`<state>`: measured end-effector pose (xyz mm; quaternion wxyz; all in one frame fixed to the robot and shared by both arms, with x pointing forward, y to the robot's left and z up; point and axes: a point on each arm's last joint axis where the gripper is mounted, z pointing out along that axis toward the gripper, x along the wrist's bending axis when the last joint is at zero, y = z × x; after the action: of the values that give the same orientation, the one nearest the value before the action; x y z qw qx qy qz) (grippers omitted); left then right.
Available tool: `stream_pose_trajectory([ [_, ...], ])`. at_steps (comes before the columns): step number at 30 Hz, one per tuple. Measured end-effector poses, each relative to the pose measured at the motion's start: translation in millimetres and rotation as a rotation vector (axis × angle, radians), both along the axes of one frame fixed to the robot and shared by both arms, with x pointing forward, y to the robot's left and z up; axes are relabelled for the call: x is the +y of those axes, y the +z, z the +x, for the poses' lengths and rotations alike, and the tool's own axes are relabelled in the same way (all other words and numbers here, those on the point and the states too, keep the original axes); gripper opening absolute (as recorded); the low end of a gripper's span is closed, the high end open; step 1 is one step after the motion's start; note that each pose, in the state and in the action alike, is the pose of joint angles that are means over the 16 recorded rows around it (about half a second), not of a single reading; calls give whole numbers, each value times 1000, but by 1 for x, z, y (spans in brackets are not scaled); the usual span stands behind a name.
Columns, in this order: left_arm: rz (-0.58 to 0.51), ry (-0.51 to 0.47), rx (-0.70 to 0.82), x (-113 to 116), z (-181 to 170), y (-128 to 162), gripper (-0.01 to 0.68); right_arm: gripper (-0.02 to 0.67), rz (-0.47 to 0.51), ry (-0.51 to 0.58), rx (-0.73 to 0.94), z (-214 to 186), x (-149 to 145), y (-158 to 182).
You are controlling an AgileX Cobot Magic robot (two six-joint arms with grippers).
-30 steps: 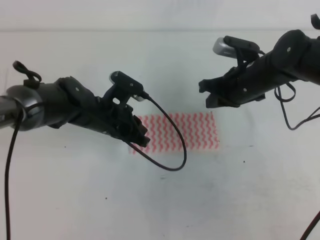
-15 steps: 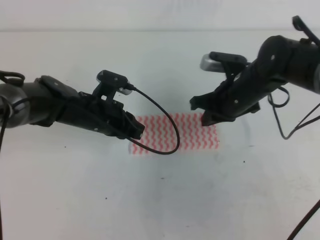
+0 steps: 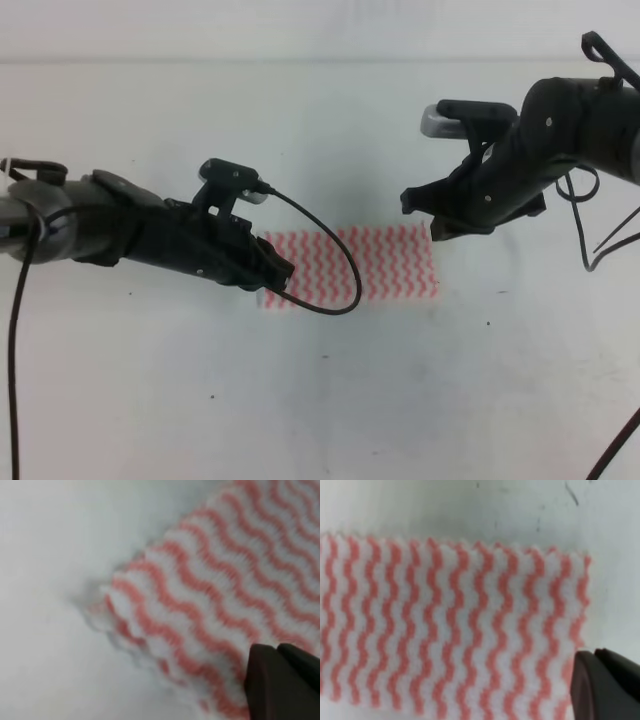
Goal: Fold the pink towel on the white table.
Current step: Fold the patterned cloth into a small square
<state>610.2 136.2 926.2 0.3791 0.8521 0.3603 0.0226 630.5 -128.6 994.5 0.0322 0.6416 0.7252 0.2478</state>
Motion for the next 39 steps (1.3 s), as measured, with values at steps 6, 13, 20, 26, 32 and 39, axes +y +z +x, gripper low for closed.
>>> stream_pose_trajectory([
  [6,0,2,13,0,0,-6,-2,33,8,-29,-17,5,-4,-2],
  [13,-3,1,19,-1,0,-7,-2,133,21,-80,11,11,-10,-13],
  [20,-6,0,21,-1,0,-7,-2,212,32,-123,80,17,-12,-33],
  [26,-7,0,22,-1,0,-7,-2,227,43,-129,130,22,-9,-44],
  [32,-7,0,22,-1,0,-7,-2,228,53,-112,176,24,-5,-48],
  [39,-8,-1,21,-1,0,-7,-2,228,88,-70,225,22,1,-47],
])
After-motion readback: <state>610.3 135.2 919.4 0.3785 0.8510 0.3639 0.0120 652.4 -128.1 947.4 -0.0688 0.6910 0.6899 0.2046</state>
